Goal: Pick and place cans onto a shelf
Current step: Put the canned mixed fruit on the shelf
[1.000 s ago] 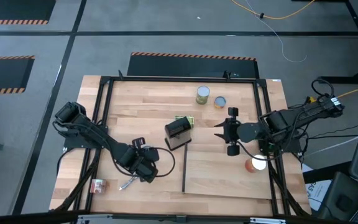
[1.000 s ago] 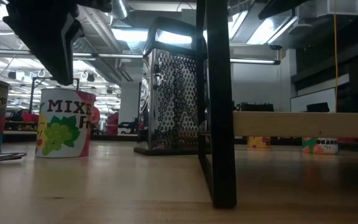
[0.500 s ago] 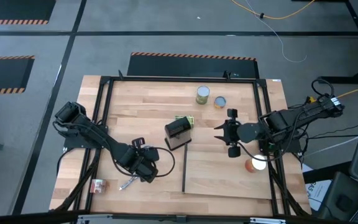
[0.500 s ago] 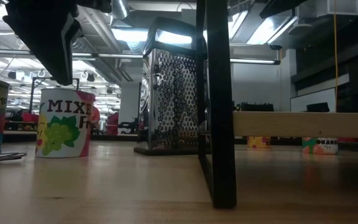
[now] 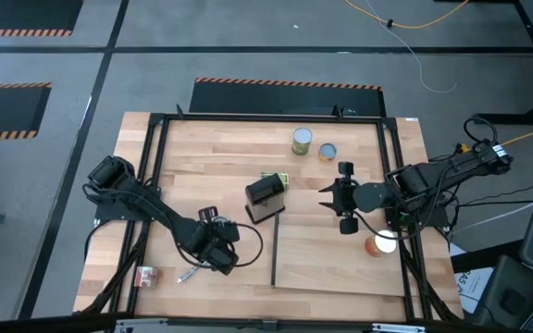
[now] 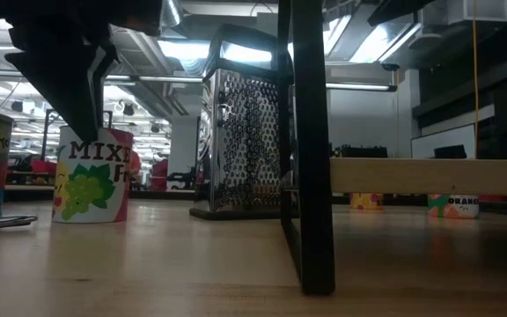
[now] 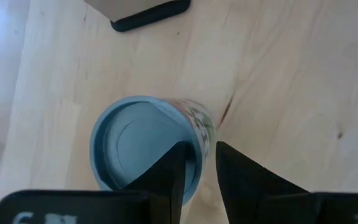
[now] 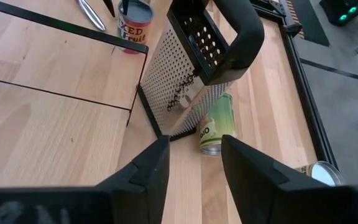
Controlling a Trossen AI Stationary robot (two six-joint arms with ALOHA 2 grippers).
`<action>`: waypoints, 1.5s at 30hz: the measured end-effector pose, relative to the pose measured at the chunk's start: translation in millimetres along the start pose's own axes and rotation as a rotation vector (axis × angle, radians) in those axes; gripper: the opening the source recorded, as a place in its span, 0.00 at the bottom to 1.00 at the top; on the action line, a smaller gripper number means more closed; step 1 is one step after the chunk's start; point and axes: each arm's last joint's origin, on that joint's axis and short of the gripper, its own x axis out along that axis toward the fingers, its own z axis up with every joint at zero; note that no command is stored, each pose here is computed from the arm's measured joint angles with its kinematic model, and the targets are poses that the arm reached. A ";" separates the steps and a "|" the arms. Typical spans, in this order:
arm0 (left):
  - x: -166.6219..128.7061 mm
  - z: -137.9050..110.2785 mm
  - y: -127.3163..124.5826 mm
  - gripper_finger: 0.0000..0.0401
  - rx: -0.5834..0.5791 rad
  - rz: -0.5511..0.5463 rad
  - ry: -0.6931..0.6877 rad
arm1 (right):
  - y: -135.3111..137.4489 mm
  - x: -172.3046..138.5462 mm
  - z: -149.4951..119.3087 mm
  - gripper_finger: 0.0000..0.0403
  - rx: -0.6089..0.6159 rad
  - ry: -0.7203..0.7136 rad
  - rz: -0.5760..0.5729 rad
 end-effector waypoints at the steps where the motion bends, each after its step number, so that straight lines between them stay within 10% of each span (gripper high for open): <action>1: -0.1 -0.1 -0.1 0.20 0.000 0.000 0.000 | 0.0 0.0 0.0 0.37 0.000 0.000 0.000; 23: -11.1 6.3 1.1 0.01 0.096 -0.011 -0.013 | 0.0 -0.1 1.9 0.37 0.004 -0.018 0.000; 45: -174.3 86.1 26.4 0.01 0.436 -0.330 -0.375 | 4.3 -1.2 11.8 0.37 -0.091 -0.125 0.148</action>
